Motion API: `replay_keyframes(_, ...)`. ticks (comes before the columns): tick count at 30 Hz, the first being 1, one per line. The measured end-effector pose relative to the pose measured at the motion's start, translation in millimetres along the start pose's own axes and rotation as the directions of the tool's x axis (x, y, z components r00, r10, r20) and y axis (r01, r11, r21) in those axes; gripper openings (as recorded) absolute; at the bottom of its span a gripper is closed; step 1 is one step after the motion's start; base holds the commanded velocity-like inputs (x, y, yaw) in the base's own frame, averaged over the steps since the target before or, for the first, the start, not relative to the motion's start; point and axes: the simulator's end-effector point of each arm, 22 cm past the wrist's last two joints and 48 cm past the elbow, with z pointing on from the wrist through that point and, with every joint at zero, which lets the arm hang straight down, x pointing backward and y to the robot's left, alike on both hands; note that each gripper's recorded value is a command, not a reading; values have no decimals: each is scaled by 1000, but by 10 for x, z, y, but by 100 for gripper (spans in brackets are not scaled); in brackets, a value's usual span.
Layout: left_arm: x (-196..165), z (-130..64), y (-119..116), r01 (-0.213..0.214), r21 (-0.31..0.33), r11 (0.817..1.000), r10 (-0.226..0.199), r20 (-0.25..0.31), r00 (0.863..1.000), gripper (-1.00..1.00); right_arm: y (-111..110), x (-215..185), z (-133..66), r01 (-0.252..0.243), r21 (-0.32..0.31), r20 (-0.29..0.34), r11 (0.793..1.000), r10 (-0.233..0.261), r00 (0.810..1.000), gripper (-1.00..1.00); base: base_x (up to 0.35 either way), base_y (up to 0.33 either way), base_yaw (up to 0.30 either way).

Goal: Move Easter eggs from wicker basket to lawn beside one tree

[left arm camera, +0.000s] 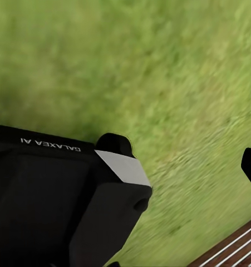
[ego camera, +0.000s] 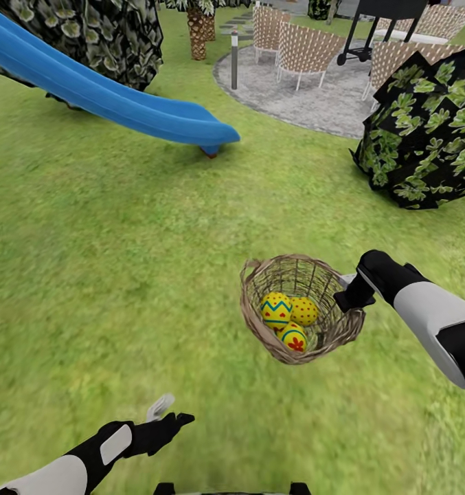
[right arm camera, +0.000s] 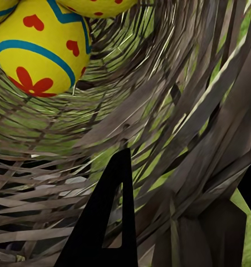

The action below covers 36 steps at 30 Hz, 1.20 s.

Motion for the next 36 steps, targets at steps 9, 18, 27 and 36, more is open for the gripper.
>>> replay_keyframes(9, 3, 3, -5, 0, 0, 1000, 0, 0, 1000, 100, -43, 14, -3, -4, 5, -1, 1000, 4, 1000, -100, -341, 0, 0)
replay_keyframes(18, 4, 2, -4, 0, 0, 1000, 0, 0, 1000, 100, -57, 19, -5, -6, 6, -1, 1000, 6, 1000, -100, -278, 64, 0)
replay_keyframes(27, 2, 0, -2, 1, 1, 1000, -1, 0, 1000, 100, -90, 32, -8, -8, 10, -2, 1000, 8, 1000, -100, -273, 190, 0)
replay_keyframes(36, -2, -3, 4, 1, 0, 1000, -1, 1, 1000, 100, -73, 27, -9, -13, 2, 0, 1000, 13, 1000, -100, -241, 212, 0)
